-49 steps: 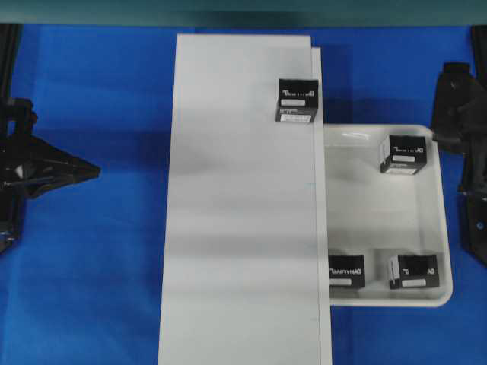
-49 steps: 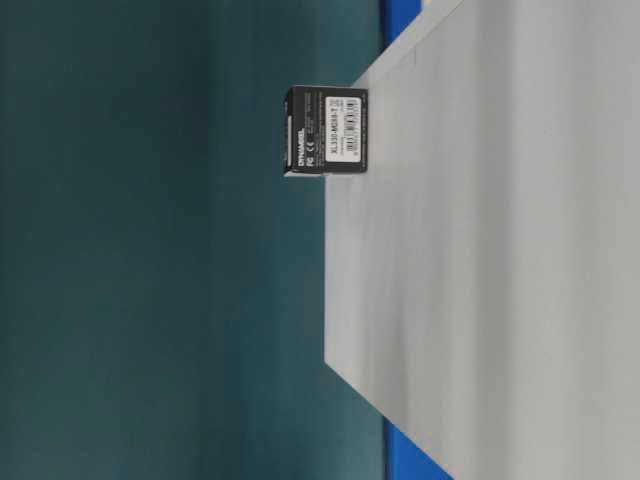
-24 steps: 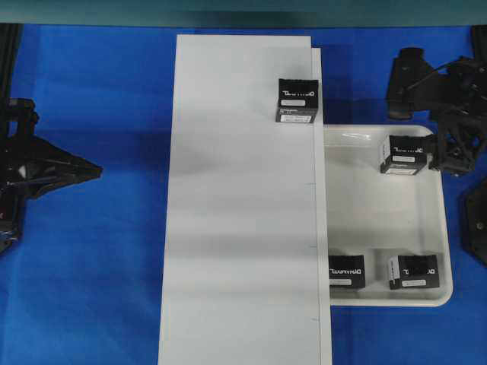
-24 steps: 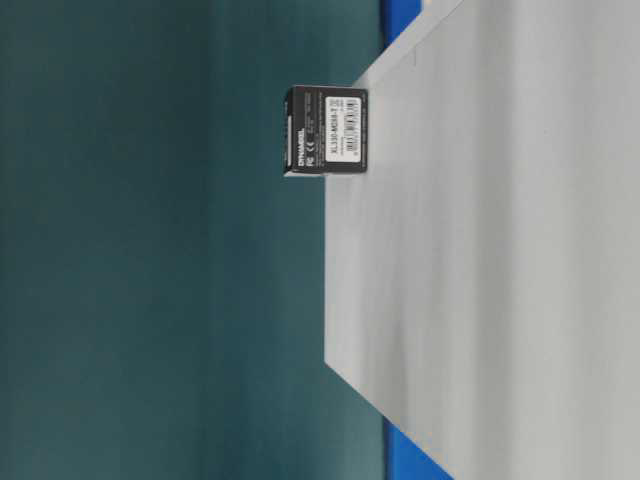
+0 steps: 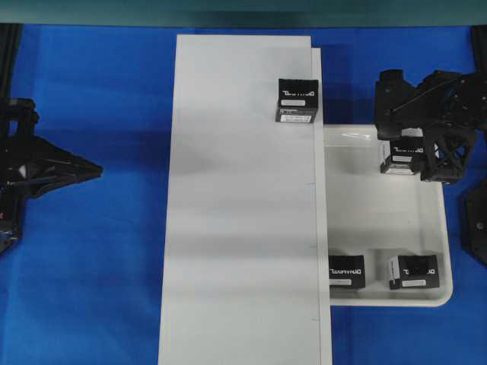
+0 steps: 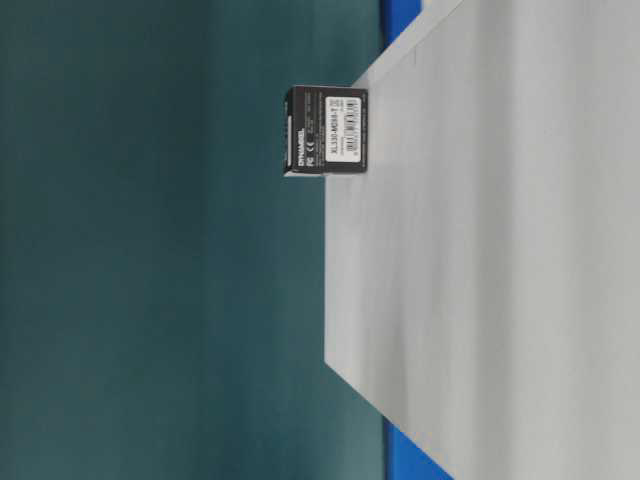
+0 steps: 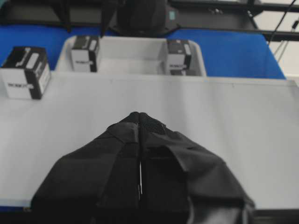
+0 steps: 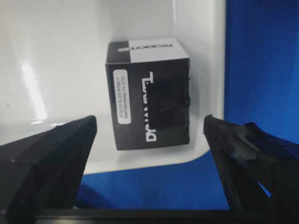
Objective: Place the box from the white plastic tray onto the white base.
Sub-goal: 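Move the right gripper over the upper box in the tray and lower, then close the right gripper on the black-and-white box and lift it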
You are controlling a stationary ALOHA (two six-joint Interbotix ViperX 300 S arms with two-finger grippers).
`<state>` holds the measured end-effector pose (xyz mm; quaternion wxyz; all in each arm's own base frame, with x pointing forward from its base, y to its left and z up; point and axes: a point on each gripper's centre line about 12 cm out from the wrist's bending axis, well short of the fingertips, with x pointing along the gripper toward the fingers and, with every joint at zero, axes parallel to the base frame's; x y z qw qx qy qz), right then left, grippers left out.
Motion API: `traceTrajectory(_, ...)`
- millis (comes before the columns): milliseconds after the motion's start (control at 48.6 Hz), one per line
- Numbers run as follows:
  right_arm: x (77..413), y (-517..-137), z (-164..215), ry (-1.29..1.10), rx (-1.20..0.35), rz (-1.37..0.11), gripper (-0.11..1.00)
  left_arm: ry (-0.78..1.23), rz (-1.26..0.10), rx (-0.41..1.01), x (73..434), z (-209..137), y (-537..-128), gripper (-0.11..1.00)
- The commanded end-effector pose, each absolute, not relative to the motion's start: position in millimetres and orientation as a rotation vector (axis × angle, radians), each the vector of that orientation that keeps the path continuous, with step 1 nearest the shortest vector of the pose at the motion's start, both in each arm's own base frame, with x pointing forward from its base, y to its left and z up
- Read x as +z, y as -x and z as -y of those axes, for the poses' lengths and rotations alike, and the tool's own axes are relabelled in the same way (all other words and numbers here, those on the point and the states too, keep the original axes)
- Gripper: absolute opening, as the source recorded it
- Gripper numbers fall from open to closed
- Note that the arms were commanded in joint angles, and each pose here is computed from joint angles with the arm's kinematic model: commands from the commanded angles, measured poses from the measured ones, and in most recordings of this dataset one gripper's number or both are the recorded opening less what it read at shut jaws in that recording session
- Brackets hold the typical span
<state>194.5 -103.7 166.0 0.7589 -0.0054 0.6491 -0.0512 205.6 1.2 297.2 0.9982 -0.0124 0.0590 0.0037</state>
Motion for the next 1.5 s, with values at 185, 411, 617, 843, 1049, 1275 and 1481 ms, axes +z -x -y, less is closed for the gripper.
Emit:
traceTrajectory(185,149,-198,107,0.027,-0.100,-1.414,1.00,0.028,-0.090,0.009,308,-2,-208,-0.06)
traceTrajectory(411,125,-200,109,0.008,-0.092,-1.441,1.00,0.026,-0.089,0.009,309,-2,-208,-0.06)
traceTrajectory(617,118,-198,108,0.001,-0.092,-1.449,1.00,0.025,-0.089,0.008,309,-2,-208,-0.06)
traceTrajectory(843,118,-197,107,-0.010,-0.102,-1.445,0.97,0.026,-0.087,0.009,309,-2,-208,-0.06)
traceTrajectory(1049,120,-200,104,-0.063,-0.117,-1.417,0.63,0.025,-0.092,0.009,308,-2,-208,-0.06)
traceTrajectory(1275,139,-203,100,-0.085,-0.124,-1.382,0.60,0.025,-0.090,0.008,308,-2,-208,-0.06)
traceTrajectory(1481,195,-201,94,-0.127,-0.120,-1.375,0.60,0.026,-0.092,0.009,308,-2,-208,-0.06)
